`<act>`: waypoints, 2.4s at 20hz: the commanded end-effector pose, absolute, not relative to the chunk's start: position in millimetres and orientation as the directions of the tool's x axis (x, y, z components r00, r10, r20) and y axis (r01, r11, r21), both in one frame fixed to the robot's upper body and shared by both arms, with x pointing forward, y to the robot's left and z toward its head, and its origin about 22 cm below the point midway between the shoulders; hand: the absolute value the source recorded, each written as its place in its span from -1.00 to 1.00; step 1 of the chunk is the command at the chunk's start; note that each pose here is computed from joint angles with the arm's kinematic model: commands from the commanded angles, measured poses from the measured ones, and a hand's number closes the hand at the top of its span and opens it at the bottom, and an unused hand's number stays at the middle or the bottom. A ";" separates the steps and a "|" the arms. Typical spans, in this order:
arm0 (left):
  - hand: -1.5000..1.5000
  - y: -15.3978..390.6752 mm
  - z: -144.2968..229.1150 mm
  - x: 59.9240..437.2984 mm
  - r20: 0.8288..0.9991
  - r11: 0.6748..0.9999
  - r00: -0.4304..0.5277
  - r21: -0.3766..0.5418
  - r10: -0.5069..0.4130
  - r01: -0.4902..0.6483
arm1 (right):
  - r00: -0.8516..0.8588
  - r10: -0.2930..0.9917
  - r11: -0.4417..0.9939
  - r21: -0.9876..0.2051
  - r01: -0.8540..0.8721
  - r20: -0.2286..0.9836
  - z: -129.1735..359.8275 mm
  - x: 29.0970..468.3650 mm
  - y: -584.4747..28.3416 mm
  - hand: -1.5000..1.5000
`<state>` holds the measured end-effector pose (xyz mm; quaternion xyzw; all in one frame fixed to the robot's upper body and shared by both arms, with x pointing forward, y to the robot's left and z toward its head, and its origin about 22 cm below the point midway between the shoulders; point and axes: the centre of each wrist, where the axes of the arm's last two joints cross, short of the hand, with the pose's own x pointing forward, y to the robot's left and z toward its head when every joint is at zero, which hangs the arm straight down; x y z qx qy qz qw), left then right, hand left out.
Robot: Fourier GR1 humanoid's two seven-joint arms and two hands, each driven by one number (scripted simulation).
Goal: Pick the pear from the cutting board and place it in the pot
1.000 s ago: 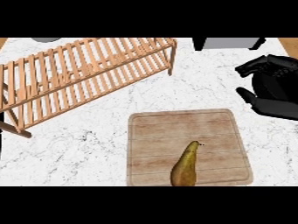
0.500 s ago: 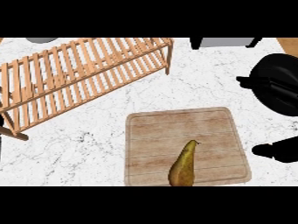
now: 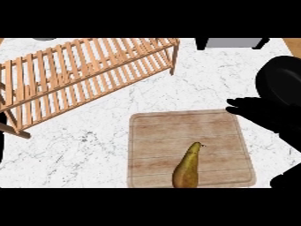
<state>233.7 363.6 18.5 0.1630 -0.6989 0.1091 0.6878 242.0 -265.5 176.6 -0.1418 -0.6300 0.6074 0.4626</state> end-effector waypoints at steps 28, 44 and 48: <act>0.00 293.0 62.6 284.3 0.982 0.989 -0.181 0.021 -0.047 -0.145 | -0.427 0.852 0.076 -0.879 -0.471 0.303 113.3 211.9 -173.0 -1.00; 0.00 302.2 71.9 286.1 0.978 0.991 -0.203 0.030 -0.055 -0.128 | -0.386 0.890 0.027 -0.871 -0.491 0.245 51.1 220.1 -146.5 -1.00; 0.00 299.7 67.4 288.3 0.976 0.990 -0.206 0.039 -0.066 -0.133 | -0.398 0.876 0.043 -0.867 -0.497 0.272 46.2 218.9 -131.5 -1.00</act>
